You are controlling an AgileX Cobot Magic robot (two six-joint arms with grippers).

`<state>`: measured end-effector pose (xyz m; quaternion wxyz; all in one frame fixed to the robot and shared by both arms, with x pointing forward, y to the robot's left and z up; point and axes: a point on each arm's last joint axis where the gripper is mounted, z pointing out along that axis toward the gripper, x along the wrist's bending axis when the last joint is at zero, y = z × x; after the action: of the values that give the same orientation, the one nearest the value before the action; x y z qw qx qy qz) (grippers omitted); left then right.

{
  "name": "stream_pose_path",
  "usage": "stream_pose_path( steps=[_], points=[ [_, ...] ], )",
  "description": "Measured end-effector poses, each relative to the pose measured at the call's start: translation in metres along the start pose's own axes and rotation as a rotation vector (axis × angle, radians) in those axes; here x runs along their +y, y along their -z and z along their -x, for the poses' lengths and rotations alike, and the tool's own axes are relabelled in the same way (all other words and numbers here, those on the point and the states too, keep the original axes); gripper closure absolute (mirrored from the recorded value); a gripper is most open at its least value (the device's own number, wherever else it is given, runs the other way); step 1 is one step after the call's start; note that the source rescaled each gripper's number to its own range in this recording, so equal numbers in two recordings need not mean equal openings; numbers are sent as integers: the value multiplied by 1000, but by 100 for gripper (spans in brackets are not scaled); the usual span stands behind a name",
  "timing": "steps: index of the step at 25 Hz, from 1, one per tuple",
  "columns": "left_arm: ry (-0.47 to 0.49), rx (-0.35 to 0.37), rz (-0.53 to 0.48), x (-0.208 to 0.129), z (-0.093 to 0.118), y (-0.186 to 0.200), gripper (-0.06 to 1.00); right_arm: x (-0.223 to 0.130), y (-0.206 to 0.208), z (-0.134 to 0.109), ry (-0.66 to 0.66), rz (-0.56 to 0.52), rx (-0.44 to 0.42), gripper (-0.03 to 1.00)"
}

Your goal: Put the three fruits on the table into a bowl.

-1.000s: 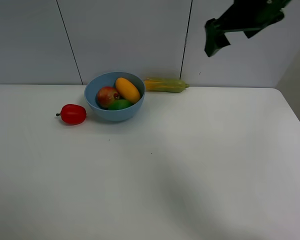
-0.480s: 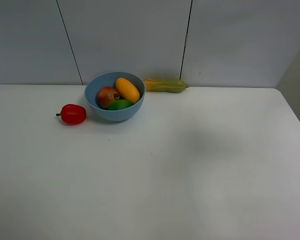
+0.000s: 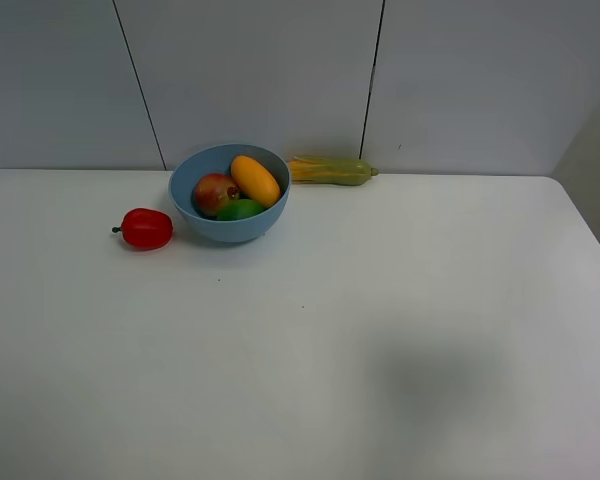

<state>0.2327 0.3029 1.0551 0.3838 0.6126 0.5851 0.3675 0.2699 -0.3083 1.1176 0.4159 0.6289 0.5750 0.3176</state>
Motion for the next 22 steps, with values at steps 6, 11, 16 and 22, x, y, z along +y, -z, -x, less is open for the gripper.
stream_pose_path(
  steps=[6,11,16,22],
  points=[
    [0,0,0,0,0,0,-6,-55,6,-5,-24,117,24,-3],
    [0,0,0,0,0,0,-6,-58,9,-5,-24,168,28,-3],
    [0,0,0,0,0,0,-6,-56,10,-6,-31,181,38,-3],
    [0,0,0,0,0,0,-6,-63,9,-8,-49,105,63,2]
  ],
)
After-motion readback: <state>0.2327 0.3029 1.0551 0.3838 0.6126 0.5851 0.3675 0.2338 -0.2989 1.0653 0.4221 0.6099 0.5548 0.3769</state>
